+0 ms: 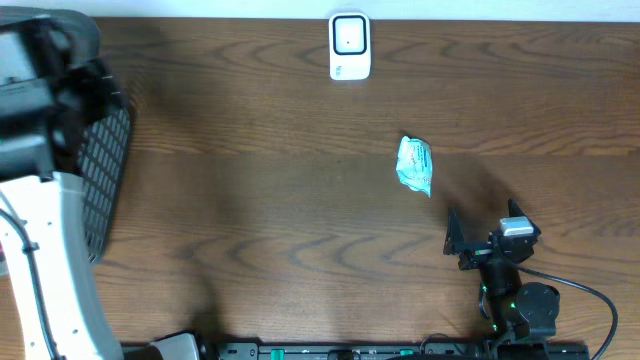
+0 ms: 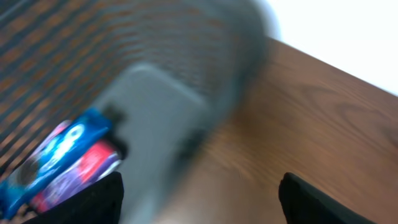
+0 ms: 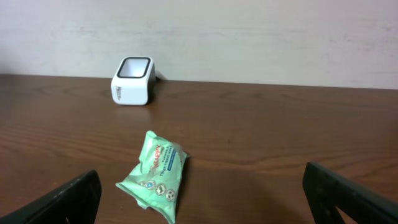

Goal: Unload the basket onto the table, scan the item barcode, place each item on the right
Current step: 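Return the left gripper into the basket and grasp the pink snack bag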

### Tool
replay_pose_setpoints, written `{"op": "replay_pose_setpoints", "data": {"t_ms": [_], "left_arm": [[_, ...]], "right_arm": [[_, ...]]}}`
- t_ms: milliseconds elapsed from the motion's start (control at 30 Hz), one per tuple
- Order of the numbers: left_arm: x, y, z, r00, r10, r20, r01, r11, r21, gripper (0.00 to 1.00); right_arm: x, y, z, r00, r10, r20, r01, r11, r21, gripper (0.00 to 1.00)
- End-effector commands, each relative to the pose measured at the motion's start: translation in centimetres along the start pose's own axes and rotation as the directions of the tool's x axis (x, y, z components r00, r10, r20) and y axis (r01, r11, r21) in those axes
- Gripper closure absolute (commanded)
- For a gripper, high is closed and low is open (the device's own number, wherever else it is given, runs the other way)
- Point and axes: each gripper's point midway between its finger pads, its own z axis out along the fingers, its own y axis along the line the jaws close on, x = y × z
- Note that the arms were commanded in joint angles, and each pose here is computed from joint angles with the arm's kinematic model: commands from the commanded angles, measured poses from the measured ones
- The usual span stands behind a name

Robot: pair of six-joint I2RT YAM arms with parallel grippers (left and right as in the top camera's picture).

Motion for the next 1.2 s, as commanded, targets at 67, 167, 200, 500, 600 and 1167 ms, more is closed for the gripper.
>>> {"op": "replay_pose_setpoints", "data": {"t_ms": [67,167,200,500,600,1167], "left_arm": [[1.0,5.9,2.6,0.975,-0.218,-0.052,0.208,0.966,-0.153,0.32],[1.9,7.9,4.4,0.953,-0.291,-0.087,0.269,0.940,-0.208,0.55],[2.2,8.3,4.7,0.944,-0.316,-0.098,0.289,0.931,-0.221,0.60],[5.5,6.1,5.7,0.887,-0.373,-0.272,0.343,0.927,-0.153,0.92],[6.3,5.1,5.4,0.865,-0.384,-0.323,0.366,0.923,-0.117,0.92],[7.4,2.7,4.7,0.786,-0.458,-0.415,0.482,0.875,-0.053,0.92]], "right_arm": [[0.1,0.1,0.0,1.000,-0.011,-0.004,0.011,1.000,-0.004,0.01],[0.1,0.1,0.0,1.000,-0.011,-0.004,0.011,1.000,-0.004,0.01],[0.1,0.1,0.0,1.000,-0.011,-0.004,0.011,1.000,-0.004,0.01],[0.1,0.1,0.0,1.000,-0.011,-0.004,0.011,1.000,-0.004,0.01],[0.1,0.1,0.0,1.000,-0.011,-0.004,0.011,1.000,-0.004,0.01],[0.1,0.1,0.0,1.000,-0.011,-0.004,0.011,1.000,-0.004,0.01]]}}
